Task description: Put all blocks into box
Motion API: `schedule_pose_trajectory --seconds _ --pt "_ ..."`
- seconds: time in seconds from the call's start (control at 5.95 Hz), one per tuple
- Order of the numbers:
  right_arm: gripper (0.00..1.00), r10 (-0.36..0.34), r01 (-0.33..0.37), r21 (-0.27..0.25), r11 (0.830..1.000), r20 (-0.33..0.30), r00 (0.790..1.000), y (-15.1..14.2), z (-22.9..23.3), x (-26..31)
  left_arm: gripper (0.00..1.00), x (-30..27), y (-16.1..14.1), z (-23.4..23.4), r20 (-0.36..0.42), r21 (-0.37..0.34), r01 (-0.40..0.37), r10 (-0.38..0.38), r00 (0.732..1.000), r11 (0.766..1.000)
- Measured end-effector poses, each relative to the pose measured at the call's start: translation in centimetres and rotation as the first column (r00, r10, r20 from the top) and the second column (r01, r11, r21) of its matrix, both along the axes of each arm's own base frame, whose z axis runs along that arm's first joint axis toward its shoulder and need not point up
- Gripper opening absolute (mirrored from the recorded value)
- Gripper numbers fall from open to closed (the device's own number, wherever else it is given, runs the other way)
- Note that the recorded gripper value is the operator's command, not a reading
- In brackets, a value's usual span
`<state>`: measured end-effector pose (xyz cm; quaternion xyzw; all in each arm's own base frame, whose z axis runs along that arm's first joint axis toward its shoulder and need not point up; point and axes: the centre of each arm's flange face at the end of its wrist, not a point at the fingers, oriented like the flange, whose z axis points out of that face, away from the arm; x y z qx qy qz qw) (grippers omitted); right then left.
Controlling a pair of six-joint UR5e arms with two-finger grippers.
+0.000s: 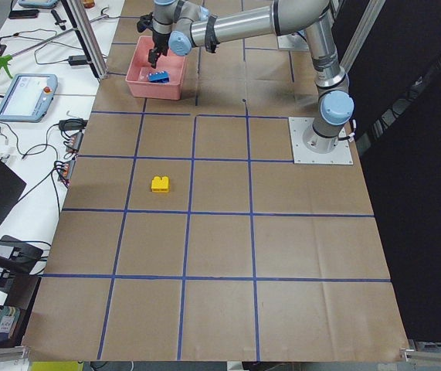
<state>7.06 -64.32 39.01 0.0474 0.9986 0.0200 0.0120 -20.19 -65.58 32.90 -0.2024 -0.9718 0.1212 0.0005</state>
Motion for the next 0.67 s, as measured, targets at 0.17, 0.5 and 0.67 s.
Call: schedule_pose_trajectory --seconds 0.17,0.5,0.67 --pt "0.46 -0.003 0.003 -0.025 1.0 -0.003 1.0 -1.1 -0.5 4.4 0.99 6.9 1.6 -0.2 0.021 0.023 -0.042 0.042 0.999 0.999" --pt "0.46 -0.002 0.002 -0.049 0.999 -0.001 1.0 -4.3 -2.5 14.1 0.99 21.8 3.1 -2.5 0.036 0.085 -0.22 0.218 0.975 0.972" --pt "0.48 0.009 -0.009 -0.055 0.998 0.001 1.0 -6.0 -4.7 17.8 0.99 28.4 3.9 -3.5 0.036 0.115 -0.316 0.314 0.949 0.942"
